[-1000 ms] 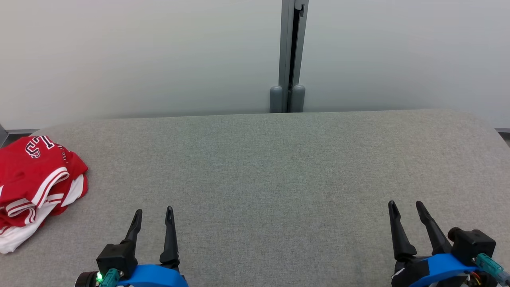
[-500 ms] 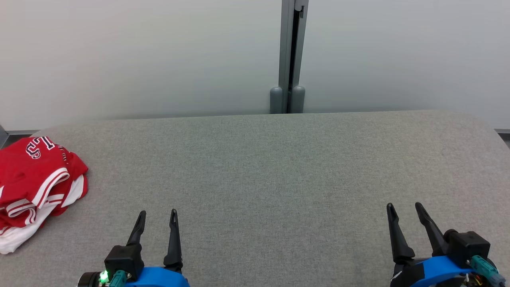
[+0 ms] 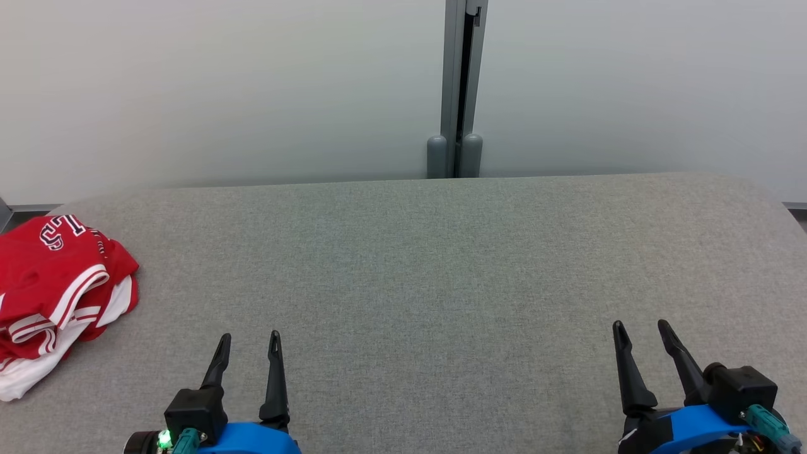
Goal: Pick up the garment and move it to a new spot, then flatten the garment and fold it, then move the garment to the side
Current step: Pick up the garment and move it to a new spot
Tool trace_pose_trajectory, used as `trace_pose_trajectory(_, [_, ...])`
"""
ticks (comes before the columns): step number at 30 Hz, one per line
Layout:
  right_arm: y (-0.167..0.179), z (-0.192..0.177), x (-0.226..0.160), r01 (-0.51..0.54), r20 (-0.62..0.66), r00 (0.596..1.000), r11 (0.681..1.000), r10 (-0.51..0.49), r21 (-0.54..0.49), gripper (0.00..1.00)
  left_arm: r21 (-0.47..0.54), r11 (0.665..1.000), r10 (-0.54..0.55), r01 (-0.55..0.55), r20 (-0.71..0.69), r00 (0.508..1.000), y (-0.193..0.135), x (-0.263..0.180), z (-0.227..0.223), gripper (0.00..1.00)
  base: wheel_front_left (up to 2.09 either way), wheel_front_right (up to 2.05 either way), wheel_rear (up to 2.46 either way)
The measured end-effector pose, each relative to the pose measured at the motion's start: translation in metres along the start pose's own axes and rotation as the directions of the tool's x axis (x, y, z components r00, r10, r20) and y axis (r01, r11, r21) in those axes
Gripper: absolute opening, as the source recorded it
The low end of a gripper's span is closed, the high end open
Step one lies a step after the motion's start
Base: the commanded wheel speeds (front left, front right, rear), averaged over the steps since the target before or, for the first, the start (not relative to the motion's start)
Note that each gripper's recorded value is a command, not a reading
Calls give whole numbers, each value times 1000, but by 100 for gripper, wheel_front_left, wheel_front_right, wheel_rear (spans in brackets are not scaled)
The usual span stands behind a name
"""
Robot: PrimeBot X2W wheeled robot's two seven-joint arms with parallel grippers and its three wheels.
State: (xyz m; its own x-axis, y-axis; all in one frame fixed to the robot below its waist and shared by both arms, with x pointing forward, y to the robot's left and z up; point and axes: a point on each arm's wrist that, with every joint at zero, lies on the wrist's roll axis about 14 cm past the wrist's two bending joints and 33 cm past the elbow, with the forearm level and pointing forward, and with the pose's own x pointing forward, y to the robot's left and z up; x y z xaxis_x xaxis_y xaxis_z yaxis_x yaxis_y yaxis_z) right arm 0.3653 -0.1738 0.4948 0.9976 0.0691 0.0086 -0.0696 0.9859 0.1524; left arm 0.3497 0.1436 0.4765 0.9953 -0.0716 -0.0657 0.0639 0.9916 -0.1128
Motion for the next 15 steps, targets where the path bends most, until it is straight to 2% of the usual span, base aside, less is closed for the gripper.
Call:
trace_pose_trajectory(8, [7, 2, 5, -21, 9, 1000, 1000, 21, -3, 100, 14, 1000, 16, -17, 15, 1000, 7, -5, 4, 100, 0, 0, 0])
trace_pose_trajectory(15, [38, 2, 18, -116, 7, 993, 993, 116, -13, 100, 22, 994, 108, -109, 43, 993, 35, -24, 11, 100, 0, 0, 0])
